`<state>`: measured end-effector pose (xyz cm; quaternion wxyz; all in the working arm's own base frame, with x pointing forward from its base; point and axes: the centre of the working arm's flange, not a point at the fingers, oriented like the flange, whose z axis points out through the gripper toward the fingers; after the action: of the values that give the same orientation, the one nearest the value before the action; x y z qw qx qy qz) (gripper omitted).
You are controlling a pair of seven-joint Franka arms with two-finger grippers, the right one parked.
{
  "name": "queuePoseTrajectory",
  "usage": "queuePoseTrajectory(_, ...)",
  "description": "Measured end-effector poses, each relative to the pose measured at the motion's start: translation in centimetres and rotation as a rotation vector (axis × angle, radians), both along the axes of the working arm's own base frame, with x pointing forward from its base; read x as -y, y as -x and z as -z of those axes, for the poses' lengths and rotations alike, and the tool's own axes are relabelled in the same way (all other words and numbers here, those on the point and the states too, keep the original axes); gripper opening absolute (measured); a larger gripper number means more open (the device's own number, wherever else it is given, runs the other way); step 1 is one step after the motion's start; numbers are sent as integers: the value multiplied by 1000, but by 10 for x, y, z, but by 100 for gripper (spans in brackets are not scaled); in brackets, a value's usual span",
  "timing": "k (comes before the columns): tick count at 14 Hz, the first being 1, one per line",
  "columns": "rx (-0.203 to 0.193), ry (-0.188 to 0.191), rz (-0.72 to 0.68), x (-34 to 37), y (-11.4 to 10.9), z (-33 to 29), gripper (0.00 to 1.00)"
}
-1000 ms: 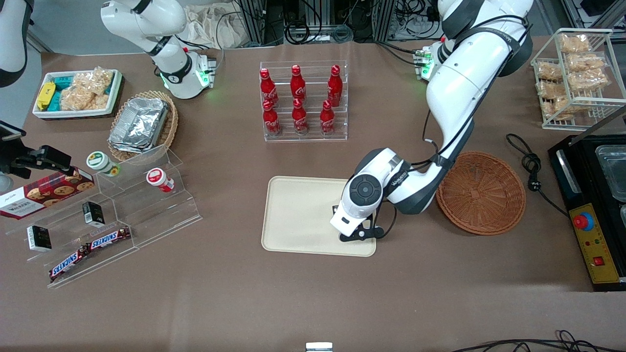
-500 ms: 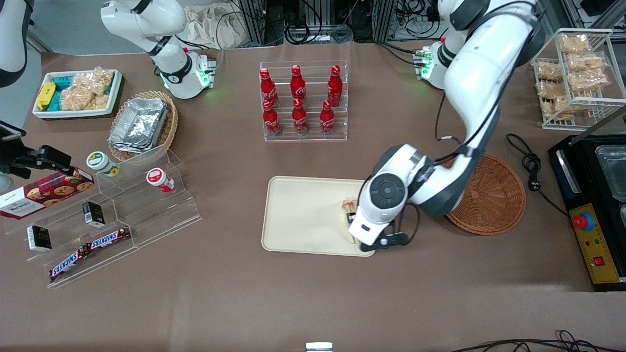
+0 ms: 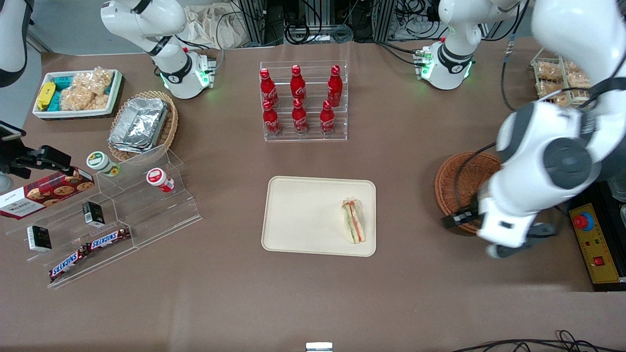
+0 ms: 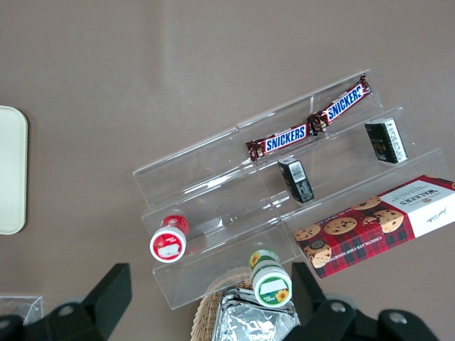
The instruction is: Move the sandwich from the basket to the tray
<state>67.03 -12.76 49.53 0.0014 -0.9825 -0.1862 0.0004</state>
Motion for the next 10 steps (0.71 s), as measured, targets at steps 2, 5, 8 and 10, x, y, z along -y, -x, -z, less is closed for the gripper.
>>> queuePoseTrajectory(2,-33,-14,71,-45,14,-12,100)
queuePoseTrajectory(5,-87,-23,195,-80,47,-14,100)
queuePoseTrajectory(8,-96,-20,273,-92,73,-24,100)
queuePoseTrajectory(10,-81,-21,291,-87,91,-26,100)
